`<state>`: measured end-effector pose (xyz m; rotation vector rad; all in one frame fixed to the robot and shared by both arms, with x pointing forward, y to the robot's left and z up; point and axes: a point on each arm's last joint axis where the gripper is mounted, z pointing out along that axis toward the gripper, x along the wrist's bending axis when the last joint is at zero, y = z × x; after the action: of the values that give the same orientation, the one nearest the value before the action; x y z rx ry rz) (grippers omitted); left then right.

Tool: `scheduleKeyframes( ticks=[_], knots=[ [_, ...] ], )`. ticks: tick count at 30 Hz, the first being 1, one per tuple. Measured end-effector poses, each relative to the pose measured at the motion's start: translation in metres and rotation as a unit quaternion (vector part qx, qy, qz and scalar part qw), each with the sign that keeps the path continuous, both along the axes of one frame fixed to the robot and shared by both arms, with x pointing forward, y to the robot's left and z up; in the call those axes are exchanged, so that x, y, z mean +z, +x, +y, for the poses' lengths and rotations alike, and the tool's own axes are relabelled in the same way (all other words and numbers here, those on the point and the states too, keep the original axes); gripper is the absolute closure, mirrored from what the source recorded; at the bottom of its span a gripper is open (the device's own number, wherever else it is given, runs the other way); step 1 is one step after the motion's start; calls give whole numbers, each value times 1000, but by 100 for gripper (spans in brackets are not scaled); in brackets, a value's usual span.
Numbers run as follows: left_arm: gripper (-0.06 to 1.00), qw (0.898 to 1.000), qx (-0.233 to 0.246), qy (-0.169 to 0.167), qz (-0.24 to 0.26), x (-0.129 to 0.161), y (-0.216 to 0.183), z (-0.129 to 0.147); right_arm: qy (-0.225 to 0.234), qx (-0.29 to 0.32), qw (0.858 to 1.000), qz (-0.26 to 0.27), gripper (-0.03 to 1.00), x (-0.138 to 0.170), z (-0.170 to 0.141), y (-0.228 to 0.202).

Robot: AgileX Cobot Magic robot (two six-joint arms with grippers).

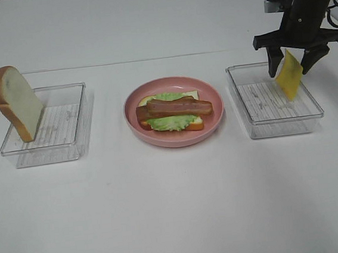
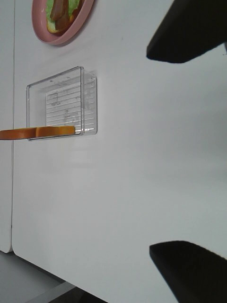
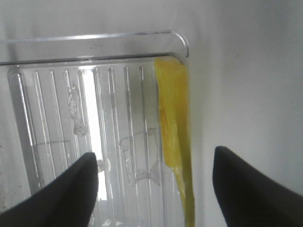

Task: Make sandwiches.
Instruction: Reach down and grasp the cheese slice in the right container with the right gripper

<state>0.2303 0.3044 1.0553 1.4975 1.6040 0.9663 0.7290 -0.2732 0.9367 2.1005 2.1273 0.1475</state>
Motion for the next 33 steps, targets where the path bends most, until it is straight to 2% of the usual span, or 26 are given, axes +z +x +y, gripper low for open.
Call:
scheduleKeyframes(
  ticks=[2,3,4,5,6,15,19,21,22,23,24,25,26,33],
  knots=[
    [1,1000,0,0,0,0,0,0,0,0,1000,0,39,0,0,0],
    [1,1000,0,0,0,0,0,0,0,0,1000,0,39,0,0,0],
    [1,1000,0,0,0,0,0,0,0,0,1000,0,47,0,0,0],
    [1,1000,0,0,0,0,0,0,0,0,1000,0,47,0,0,0],
    [1,1000,0,0,0,0,0,0,-1,0,1000,-1,52,0,0,0],
    [1,1000,0,0,0,0,0,0,-5,2,1000,-3,56,0,-1,1],
    [1,1000,0,0,0,0,0,0,-13,4,1000,-6,61,0,-2,1],
    [1,1000,0,0,0,0,0,0,-38,11,999,-8,76,1,-6,1],
    [1,1000,0,0,0,0,0,0,-38,11,999,-8,76,1,-6,1],
    [1,1000,0,0,0,0,0,0,-46,13,999,-8,81,1,-8,2],
    [1,1000,0,0,0,0,0,0,-56,16,998,-9,89,1,-9,2],
    [1,1000,0,0,0,0,0,0,-56,16,998,-9,89,1,-9,2],
    [1,1000,0,0,0,0,0,0,-57,16,998,-9,94,1,-10,2],
    [1,1000,0,0,0,0,0,0,-57,17,998,-9,94,1,-10,2]
  ],
)
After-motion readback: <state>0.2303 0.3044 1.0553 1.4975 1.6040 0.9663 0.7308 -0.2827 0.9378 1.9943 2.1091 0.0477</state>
